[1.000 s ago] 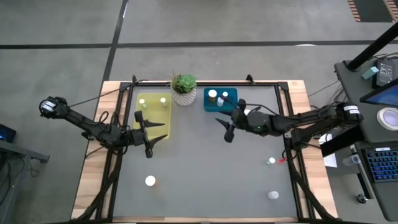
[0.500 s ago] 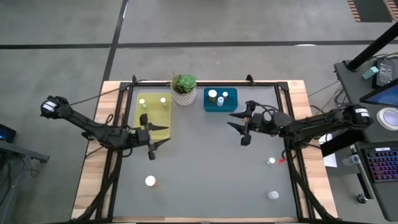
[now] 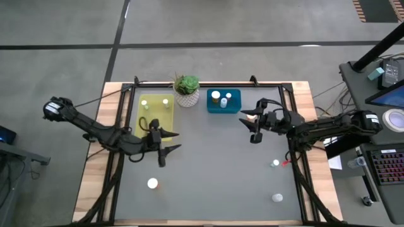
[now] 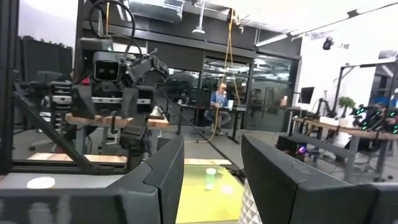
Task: Pick and place medicine bottles into bin by pill shape (circle, oval)
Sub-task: Put the orange capsule bottle into the blue bin
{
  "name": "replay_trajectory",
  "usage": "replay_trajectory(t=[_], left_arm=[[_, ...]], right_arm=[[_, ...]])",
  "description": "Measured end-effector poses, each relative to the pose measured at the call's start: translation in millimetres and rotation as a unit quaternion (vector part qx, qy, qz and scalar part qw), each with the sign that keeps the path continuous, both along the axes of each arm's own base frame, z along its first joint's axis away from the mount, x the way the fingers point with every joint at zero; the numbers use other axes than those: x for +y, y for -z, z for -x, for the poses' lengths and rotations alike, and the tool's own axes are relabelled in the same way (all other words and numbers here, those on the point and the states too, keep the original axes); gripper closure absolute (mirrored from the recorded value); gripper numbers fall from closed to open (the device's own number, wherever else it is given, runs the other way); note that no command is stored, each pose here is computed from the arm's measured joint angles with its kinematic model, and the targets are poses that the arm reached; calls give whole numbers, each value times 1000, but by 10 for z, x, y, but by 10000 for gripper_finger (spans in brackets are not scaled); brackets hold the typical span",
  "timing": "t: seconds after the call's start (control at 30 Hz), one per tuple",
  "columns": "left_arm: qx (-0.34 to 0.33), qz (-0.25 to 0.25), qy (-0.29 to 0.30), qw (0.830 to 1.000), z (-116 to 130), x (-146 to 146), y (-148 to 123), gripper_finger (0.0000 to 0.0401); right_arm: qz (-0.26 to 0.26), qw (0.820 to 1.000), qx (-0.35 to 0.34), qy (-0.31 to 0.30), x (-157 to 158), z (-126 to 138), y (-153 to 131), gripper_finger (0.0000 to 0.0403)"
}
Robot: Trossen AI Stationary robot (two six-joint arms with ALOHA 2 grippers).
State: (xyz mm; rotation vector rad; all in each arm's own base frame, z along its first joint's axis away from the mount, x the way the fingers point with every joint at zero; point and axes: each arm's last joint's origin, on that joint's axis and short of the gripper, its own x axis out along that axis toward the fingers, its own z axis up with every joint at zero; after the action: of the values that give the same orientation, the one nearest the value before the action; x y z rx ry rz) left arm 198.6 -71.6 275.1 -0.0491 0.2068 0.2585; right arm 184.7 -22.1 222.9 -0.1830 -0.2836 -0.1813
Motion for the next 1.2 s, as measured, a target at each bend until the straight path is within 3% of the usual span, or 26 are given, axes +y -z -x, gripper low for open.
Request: replay_trajectory(t=[0.23, 0.57, 0.73, 0.93, 1.07, 1.2], left_arm=[[92, 110, 17, 990, -142, -102, -199, 205], [237, 250, 11, 939, -409, -294, -239, 205], [310, 334, 59, 888, -552, -437, -144, 205], [405, 454, 83, 790, -587, -601, 25, 205], [422, 465, 85, 773, -552, -731, 51, 205], [423, 462, 94, 774, -505, -771, 25, 205]], right_arm=[[26, 1000, -8, 11, 3, 34, -48, 261], [48, 998, -20, 19, 3, 43, -119, 265], [27, 999, -10, 31, -9, 24, -121, 267], [-17, 997, 68, 42, -38, -123, -208, 280], [-81, 973, 183, 118, -96, -224, -299, 291], [-157, 919, 308, 190, -144, -244, -328, 303]])
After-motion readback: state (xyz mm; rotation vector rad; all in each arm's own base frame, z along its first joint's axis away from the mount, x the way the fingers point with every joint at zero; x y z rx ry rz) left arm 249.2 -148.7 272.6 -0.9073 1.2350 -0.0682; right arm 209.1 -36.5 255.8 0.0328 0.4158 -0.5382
